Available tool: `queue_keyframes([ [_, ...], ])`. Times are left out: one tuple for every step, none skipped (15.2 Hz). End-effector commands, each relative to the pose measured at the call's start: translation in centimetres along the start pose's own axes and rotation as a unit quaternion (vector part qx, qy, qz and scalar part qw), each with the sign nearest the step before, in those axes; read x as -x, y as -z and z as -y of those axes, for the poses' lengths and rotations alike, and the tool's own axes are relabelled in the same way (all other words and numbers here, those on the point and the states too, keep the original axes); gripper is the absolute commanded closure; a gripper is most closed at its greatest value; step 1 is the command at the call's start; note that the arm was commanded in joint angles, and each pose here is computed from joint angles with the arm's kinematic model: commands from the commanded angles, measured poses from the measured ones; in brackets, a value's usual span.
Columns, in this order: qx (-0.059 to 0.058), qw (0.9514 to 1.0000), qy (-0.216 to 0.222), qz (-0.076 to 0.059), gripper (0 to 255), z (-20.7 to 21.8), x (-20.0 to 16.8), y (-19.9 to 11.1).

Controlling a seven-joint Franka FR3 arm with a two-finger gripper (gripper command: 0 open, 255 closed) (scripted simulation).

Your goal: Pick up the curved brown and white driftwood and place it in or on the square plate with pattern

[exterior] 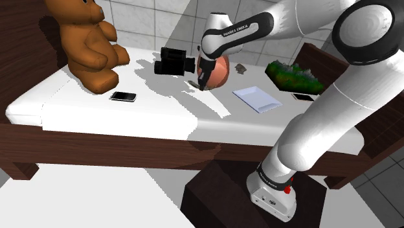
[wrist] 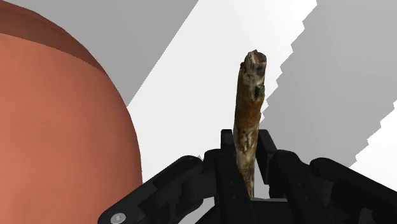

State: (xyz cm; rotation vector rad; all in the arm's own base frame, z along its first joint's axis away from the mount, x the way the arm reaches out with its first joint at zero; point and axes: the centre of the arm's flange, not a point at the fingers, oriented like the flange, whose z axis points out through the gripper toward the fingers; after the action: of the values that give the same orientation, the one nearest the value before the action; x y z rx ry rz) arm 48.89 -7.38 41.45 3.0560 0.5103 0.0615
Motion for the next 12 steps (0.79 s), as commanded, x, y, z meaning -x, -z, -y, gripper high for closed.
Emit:
queue_keyframes([
  [0.0, 1.0, 0.0, 0.0, 255, -0.1, 0.0, 1.1],
  [0.0, 1.0, 0.0, 0.0, 255, -0.1, 0.0, 1.7],
  [0.0, 1.0, 0.0, 0.0, 255, -0.1, 0.0, 2.2],
  [0.0, 1.0, 0.0, 0.0, 255, -0.1, -0.1, 2.7],
  [0.0, 1.0, 0.0, 0.0, 255, -0.2, -0.1, 3.3],
  [0.0, 1.0, 0.0, 0.0, 255, -0.2, -0.1, 3.8],
  [0.0, 1.0, 0.0, 0.0, 255, -0.2, -0.1, 3.9],
  [0.0, 1.0, 0.0, 0.0, 255, -0.9, 1.0, 3.9],
  [0.0, 1.0, 0.0, 0.0, 255, -1.6, 2.2, 3.8],
  [0.0, 1.0, 0.0, 0.0, 255, -2.3, 3.3, 3.8],
  [0.0, 1.0, 0.0, 0.0, 255, -3.0, 4.4, 3.8],
  [0.0, 1.0, 0.0, 0.0, 255, -3.6, 5.5, 3.8],
])
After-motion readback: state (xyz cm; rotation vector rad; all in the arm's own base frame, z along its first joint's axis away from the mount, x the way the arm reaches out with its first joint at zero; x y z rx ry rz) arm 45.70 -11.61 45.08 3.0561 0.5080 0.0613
